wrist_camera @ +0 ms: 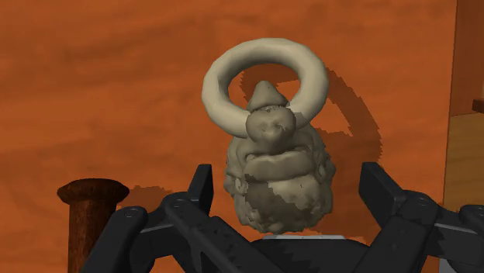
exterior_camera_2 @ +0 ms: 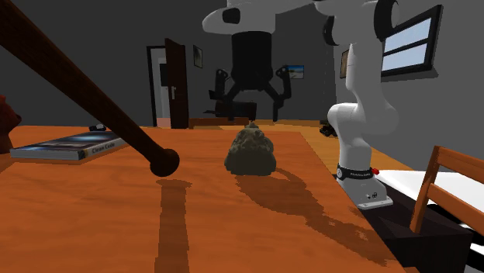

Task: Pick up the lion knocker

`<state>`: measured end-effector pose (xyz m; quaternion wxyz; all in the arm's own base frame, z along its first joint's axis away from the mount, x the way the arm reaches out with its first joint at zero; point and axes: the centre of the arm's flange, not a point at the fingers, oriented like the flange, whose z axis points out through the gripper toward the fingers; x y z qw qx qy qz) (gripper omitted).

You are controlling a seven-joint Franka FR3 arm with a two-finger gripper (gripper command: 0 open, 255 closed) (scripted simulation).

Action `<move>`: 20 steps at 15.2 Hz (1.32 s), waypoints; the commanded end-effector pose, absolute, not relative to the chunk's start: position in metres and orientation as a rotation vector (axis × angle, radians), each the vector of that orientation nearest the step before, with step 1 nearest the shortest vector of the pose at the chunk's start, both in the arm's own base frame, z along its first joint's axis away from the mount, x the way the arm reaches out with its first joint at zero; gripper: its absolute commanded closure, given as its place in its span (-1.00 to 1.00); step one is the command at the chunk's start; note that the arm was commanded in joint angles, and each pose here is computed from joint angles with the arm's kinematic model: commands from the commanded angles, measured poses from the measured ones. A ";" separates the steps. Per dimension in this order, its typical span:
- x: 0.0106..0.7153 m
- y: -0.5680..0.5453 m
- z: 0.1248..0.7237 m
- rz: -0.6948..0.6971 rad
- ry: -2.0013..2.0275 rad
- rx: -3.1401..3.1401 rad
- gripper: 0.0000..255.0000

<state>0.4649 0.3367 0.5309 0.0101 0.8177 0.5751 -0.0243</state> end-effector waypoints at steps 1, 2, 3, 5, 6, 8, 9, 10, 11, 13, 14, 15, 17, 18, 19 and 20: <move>0.465 0.340 0.521 -0.078 1.806 2.545 -1.00; 0.465 0.340 0.516 -0.078 1.806 2.545 -1.00; 0.465 0.340 0.511 -0.078 1.806 2.545 -1.00; 0.465 0.340 0.500 -0.078 1.806 2.545 -1.00; 0.465 0.340 0.497 -0.078 1.806 2.545 -1.00; 0.466 0.341 0.497 -0.078 1.806 2.545 1.00; 0.465 0.341 0.497 -0.078 1.806 2.545 1.00; 0.465 0.341 0.497 -0.078 1.806 2.545 1.00; 0.466 0.341 0.497 -0.078 1.806 2.545 1.00; 0.465 0.341 0.496 -0.078 1.806 2.545 1.00; 0.465 0.341 0.496 -0.078 1.806 2.545 1.00; 0.466 0.341 0.496 -0.078 1.806 2.545 1.00; 0.465 0.340 0.497 -0.078 1.806 2.545 1.00; 0.465 0.340 0.503 -0.078 1.806 2.545 1.00; 0.465 0.340 0.508 -0.078 1.806 2.545 1.00; 0.465 0.340 0.513 -0.078 1.806 2.545 1.00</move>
